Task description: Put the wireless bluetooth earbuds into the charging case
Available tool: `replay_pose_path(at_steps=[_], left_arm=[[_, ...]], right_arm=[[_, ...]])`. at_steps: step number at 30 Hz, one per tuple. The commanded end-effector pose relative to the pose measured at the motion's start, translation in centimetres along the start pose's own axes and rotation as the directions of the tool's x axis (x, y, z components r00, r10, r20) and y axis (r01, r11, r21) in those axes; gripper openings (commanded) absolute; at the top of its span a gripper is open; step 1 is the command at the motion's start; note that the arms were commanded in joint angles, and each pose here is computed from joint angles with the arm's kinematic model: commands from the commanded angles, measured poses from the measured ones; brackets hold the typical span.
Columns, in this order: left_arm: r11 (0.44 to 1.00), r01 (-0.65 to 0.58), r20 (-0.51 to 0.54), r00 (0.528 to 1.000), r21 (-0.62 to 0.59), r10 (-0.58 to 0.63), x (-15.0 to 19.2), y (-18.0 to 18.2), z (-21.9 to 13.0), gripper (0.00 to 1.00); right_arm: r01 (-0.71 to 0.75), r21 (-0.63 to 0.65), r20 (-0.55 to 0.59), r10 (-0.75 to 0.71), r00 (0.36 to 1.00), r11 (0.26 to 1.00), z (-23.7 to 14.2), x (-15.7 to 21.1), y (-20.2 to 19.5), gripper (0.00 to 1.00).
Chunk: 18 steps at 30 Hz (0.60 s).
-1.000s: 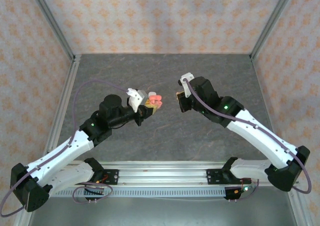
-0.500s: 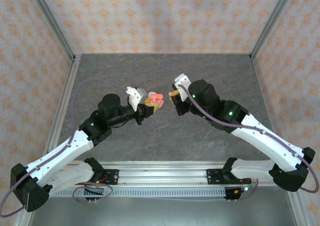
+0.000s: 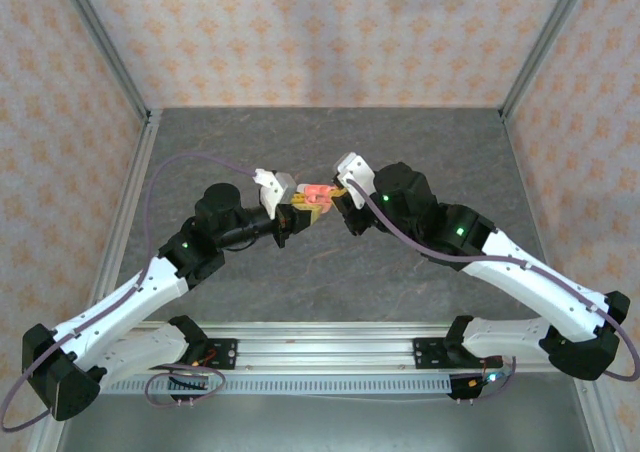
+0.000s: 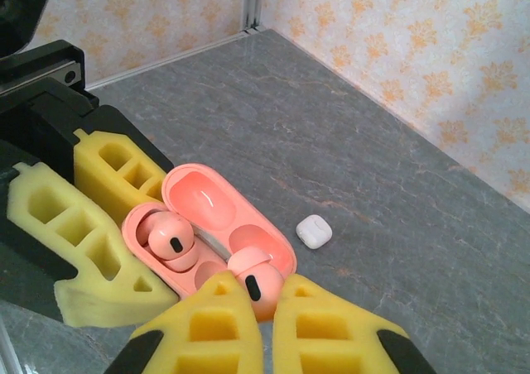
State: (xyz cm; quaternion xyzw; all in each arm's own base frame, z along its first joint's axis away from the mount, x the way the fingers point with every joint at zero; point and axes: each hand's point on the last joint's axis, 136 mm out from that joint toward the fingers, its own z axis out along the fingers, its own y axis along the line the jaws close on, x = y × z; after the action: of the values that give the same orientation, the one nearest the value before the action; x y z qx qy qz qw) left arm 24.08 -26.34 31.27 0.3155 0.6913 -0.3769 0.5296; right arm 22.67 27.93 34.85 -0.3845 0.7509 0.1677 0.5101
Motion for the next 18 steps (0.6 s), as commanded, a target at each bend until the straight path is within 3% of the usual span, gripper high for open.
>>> replay_pose_path(at_steps=[1,18], left_arm=[[0.998,-0.025,0.074,0.997,0.061,0.021,-2.9,-1.5,-0.4,0.0],[0.996,-0.019,0.069,0.998,0.092,0.012,-3.7,-2.1,-0.3,0.0]], right_arm=[[0.031,-0.014,0.066,-0.03,0.997,0.999,-0.9,-1.7,0.2,0.08],[0.129,-0.089,0.04,-0.125,0.991,0.988,-1.7,-1.0,1.5,0.09]])
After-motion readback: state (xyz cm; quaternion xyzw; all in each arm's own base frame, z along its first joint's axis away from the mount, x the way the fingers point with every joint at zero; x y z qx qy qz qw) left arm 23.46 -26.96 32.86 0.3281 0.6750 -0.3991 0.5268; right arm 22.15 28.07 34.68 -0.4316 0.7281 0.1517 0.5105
